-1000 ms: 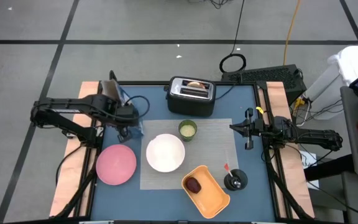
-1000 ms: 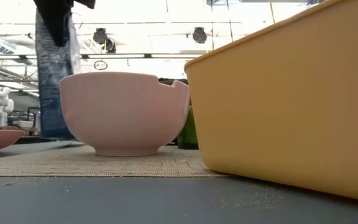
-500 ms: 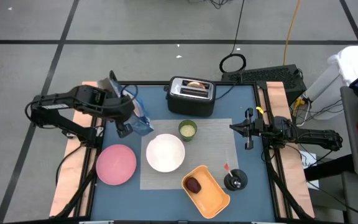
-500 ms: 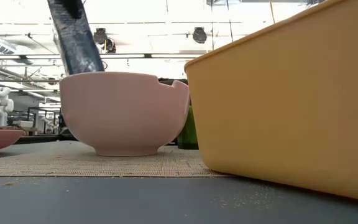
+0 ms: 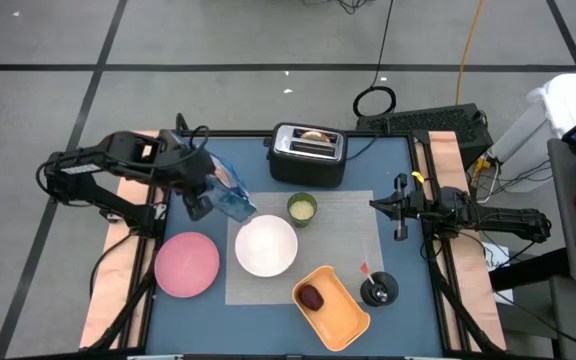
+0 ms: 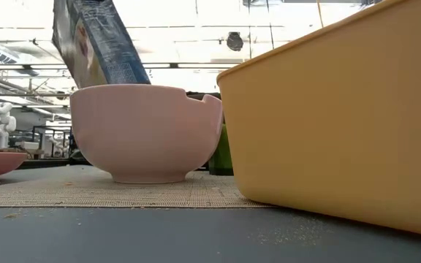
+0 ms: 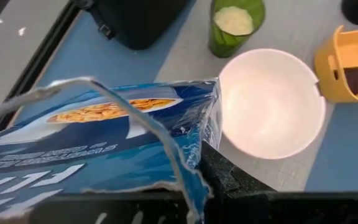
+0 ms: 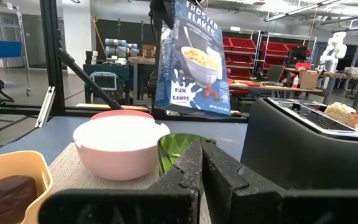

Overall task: Arrange a breakfast setting
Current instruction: Pour the cereal into the white bowl

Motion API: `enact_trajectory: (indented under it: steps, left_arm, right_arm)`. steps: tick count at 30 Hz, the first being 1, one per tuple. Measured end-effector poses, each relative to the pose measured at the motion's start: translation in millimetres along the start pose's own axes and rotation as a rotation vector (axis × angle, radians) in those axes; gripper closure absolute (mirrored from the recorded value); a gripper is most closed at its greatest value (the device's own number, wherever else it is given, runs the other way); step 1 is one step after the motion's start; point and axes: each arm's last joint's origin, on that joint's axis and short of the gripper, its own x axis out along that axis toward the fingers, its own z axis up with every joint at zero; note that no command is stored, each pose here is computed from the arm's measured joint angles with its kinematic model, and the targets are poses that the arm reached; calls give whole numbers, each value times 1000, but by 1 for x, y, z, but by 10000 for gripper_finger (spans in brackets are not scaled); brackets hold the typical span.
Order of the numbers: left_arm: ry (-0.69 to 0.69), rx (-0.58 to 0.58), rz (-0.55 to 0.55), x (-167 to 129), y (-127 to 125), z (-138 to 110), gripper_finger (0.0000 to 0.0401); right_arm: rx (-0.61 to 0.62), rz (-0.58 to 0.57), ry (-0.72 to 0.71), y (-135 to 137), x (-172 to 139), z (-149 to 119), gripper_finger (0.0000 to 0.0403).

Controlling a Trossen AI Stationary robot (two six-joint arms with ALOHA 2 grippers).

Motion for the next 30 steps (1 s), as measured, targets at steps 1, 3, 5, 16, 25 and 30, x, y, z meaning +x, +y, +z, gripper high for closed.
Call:
enact_trajectory:
  steps: [1,3,5,16,25,30]
  left_arm:
    - [-7,6,-11,0,-2,0,398]
    - [-23,13,-33,-1,-5,1,398]
    - [-34,24,-50,-1,-9,1,398]
    - [-116,77,-196,-7,-31,2,398]
    - [-232,116,-325,-15,-49,7,398]
    - [-307,136,-384,-20,-57,12,398]
  right_arm:
    - [0,0,0,0,0,0,401]
    - [2,0,0,0,0,0,396]
    - [41,-1,-3,0,0,0,385]
    - [273,1,-123,-1,-1,12,227]
    - [434,-90,-128,-4,-1,11,110]
    - [476,-83,-127,-4,-1,10,93]
